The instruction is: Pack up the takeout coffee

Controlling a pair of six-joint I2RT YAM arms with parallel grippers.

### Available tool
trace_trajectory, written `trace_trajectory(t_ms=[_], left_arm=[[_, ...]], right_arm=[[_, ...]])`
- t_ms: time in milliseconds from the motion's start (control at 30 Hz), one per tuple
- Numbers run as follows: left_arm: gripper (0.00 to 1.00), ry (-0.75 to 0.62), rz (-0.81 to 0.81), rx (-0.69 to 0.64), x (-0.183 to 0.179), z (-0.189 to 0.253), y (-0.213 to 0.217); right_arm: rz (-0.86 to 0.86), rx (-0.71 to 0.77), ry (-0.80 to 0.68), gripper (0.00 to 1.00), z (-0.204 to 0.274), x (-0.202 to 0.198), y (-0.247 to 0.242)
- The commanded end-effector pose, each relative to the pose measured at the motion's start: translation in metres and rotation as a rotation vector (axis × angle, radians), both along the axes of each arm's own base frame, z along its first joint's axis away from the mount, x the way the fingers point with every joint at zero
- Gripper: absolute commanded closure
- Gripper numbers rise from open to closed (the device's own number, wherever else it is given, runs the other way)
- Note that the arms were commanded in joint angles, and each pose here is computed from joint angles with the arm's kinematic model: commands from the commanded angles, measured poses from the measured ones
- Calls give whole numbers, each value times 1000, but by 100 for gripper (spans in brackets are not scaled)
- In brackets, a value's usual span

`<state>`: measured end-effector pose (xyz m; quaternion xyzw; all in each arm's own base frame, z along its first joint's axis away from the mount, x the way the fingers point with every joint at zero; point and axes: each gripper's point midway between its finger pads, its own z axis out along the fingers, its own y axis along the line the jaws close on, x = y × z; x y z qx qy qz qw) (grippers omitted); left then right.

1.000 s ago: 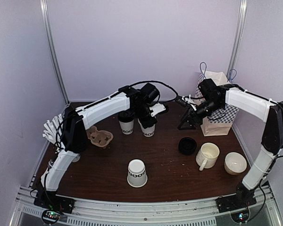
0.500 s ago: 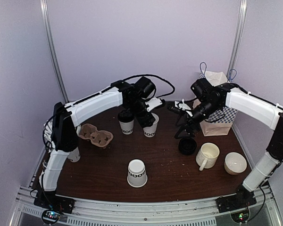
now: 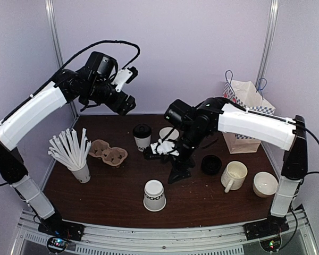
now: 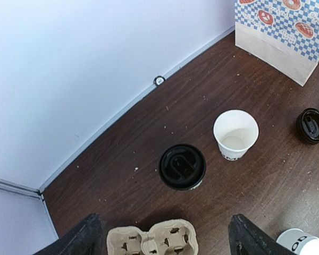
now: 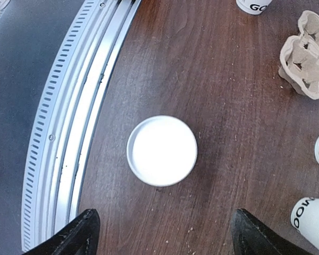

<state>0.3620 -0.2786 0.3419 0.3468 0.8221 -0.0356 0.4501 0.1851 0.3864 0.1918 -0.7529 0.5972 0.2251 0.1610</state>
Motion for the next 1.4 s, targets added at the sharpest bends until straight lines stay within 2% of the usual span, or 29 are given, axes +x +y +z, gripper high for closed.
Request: trace_trajectory(t_ms=[0,333,400,533,667,800,900,1033,1167,1233,1267,1367], left_arm=[[13,-8,108,-79,0,4,22],[9,-40,175,-89,-15,10,61],[9,-39,177,-92,-16,8,63],[9,-26,168,-107,-18,2,60],[10,-7,157,-125,-17,-3,55],[10,-17,168,-177,-16,0,52],[10,-54,167,-295,-16,13,47],[10,-146,37,-558,-29,40,25],[12,-207,-127,-831,-48,68,3],[14,-182,-209,-953,-57,68,-9],[15,-172,-259,-1006,-62,67,-15],[21,-123,-381,-1144,-72,66,-33]], right_arm=[[-3,-89,-13,10,-26,-1,20],[41,-222,43,4,-77,-17,41],[33,-231,46,9,-81,-17,42],[12,-237,58,25,-82,-15,43],[-33,-164,94,34,-62,-9,45],[-124,-12,234,36,-14,7,38],[-223,199,384,36,42,32,26],[-338,513,548,36,118,76,3],[-434,708,608,36,167,120,-27],[-467,785,655,36,188,136,-38],[-440,871,626,36,208,145,-42],[-432,1001,717,34,235,155,-54]])
